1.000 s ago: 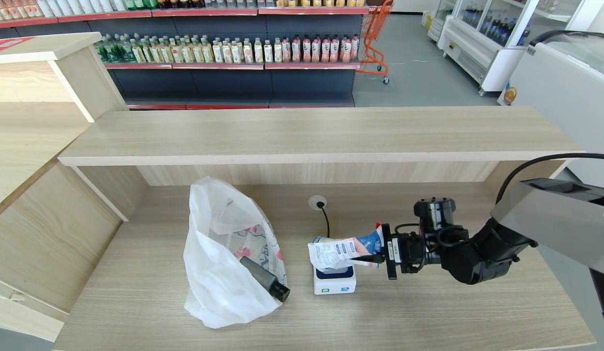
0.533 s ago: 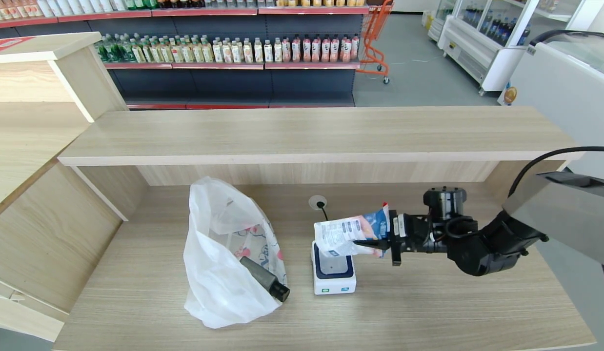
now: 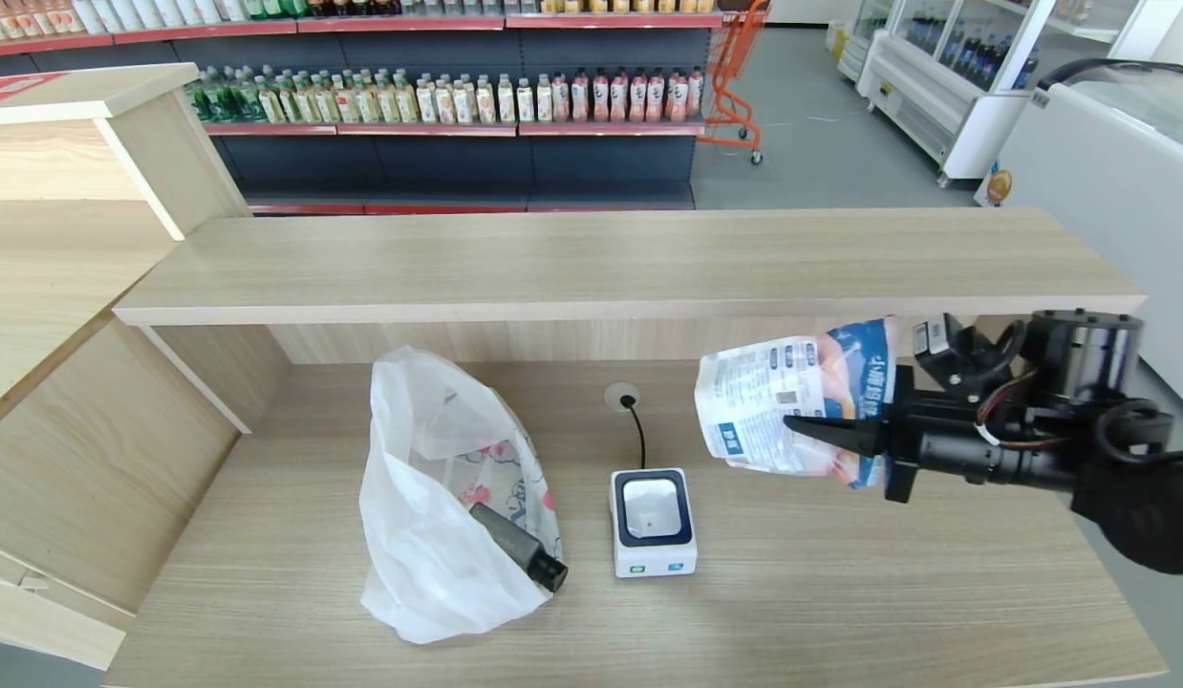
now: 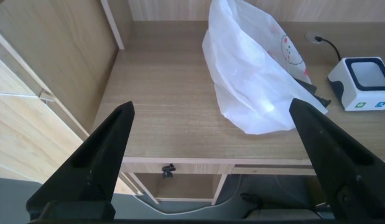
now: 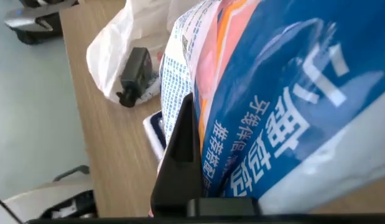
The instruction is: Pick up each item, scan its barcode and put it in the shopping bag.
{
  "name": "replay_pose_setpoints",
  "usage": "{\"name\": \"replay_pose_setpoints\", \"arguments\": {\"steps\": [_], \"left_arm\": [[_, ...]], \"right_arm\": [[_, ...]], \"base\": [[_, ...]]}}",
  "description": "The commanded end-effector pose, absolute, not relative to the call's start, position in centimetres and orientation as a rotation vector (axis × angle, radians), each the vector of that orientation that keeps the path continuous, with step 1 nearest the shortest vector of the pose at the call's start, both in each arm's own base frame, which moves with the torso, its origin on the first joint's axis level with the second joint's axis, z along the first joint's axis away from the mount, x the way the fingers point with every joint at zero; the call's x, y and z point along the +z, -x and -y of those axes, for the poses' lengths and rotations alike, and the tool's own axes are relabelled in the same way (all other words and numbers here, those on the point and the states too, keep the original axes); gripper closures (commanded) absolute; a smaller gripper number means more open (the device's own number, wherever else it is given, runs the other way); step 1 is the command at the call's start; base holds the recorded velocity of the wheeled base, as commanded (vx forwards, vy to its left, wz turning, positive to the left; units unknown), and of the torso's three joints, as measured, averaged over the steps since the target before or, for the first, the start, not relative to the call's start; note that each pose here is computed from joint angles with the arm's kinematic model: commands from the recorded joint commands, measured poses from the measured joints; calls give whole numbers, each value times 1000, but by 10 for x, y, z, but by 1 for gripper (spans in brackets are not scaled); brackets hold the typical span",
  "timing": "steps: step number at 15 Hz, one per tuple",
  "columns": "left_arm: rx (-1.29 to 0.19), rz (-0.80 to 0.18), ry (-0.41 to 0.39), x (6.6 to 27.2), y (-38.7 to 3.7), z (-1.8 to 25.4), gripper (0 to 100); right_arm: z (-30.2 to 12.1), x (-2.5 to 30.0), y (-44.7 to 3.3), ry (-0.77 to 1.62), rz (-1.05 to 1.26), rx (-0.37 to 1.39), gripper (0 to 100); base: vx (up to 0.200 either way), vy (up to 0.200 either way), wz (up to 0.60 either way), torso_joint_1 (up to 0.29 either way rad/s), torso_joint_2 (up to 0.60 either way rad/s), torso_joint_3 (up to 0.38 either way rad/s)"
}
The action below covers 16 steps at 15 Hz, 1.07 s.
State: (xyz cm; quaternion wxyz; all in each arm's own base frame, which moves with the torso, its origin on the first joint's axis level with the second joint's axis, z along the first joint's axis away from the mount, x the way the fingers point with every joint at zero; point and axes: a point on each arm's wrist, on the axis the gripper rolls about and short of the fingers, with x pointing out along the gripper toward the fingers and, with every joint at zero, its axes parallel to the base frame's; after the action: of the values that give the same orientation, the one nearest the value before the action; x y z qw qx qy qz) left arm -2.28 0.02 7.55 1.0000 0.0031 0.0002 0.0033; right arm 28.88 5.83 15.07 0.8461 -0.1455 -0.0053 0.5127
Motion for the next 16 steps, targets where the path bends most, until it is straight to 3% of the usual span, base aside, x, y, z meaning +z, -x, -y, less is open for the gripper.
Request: {"name": "replay_pose_setpoints", "arguments": {"steps": [1,2,4,13,16], "left_arm": [[6,0,-6,75,23,0,0],[6,0,-6,75,23,0,0],[6,0,-6,75,23,0,0],[8,0,-8,75,23,0,0],[8,0,-8,75,23,0,0]], "right_arm": [[-54,175,-228,160,-64,953,100],[-73,178,-215,-56,-183,836,100],[-92,178,-212,-231,-257,728,100],[-92,176,-200,-245,-306,719,100],[-87,185,-188,-313,-349,702,100]], "base": [[0,0,0,0,0,0],[0,0,0,0,0,0],[0,0,0,0,0,0],[0,0,0,0,0,0],[0,200,0,-1,5,4]]}}
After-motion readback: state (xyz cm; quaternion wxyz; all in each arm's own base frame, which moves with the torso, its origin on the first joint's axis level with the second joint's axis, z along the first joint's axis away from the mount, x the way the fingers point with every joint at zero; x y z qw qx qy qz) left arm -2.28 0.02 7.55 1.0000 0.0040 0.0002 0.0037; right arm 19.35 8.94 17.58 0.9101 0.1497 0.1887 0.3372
